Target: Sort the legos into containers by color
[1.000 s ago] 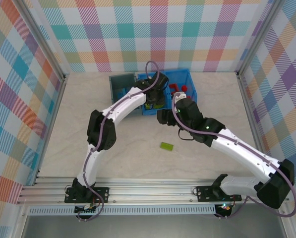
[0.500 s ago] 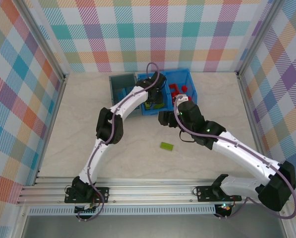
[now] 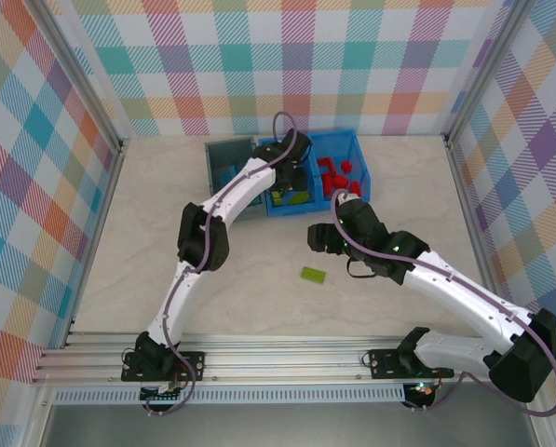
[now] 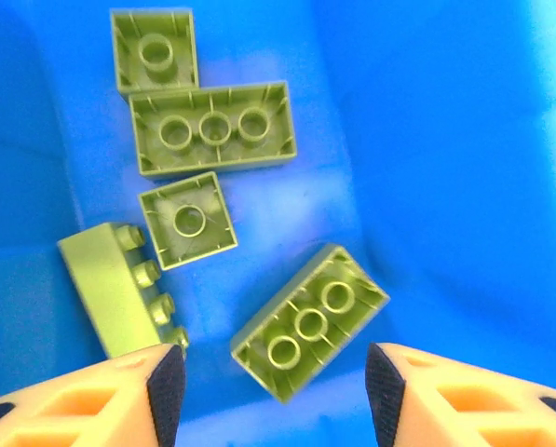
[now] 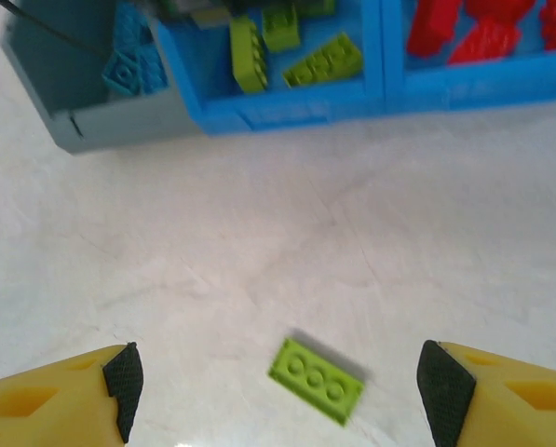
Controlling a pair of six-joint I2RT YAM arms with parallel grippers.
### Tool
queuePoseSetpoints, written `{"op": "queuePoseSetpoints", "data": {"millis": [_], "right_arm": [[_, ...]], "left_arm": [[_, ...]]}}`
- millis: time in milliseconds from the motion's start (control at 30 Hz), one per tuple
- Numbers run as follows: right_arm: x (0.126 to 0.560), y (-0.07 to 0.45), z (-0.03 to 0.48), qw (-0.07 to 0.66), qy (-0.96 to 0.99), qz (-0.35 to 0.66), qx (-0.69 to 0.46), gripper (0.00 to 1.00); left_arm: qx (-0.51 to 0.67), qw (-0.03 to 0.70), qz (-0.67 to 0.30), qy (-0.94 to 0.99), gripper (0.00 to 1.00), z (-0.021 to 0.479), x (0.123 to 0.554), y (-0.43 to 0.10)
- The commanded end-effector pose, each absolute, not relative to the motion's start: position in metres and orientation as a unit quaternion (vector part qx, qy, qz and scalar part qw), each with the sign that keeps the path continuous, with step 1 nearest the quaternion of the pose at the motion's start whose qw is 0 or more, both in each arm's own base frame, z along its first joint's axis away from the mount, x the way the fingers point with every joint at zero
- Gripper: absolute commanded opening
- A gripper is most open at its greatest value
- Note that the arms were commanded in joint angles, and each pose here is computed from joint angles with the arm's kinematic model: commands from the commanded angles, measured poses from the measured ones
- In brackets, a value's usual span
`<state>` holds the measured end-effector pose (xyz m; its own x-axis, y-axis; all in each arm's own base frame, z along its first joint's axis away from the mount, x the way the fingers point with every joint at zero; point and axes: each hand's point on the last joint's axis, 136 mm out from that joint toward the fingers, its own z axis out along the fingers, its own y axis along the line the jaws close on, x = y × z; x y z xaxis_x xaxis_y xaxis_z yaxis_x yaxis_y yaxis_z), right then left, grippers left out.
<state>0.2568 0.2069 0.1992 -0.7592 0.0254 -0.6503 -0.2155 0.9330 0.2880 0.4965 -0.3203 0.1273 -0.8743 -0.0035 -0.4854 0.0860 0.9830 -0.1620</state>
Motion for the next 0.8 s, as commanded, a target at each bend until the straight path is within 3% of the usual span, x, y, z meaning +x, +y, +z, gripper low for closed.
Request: {"op": "queuePoseSetpoints", "data": {"millis": [0,167,267,567,767], "right_arm": [[0.235,0.196,0.157,0.255,0.956,0.14,-0.049,0.8],[0.223,0.203,0.119,0.158,0.977,0.097,-0.105,0.81],[0.216,0.206,0.096,0.109,0.98,0.066,-0.15,0.83],[0.213,0.214,0.052,0.031,0.975,0.009,-0.22,0.88],[0.226,0.222,0.038,0.024,0.97,-0.008,-0.243,0.88]], "left_arm": [[0.014,0.321,-0.137,0.937,0.56,0.239,0.469,-0.321],[0.026,0.346,-0.171,0.922,0.6,0.29,0.403,-0.311],[0.039,0.339,-0.193,0.92,0.63,0.292,0.345,-0.299],[0.071,0.283,-0.317,0.903,0.65,0.25,0.185,-0.271],[0.075,0.264,-0.321,0.907,0.65,0.215,0.137,-0.252]]}}
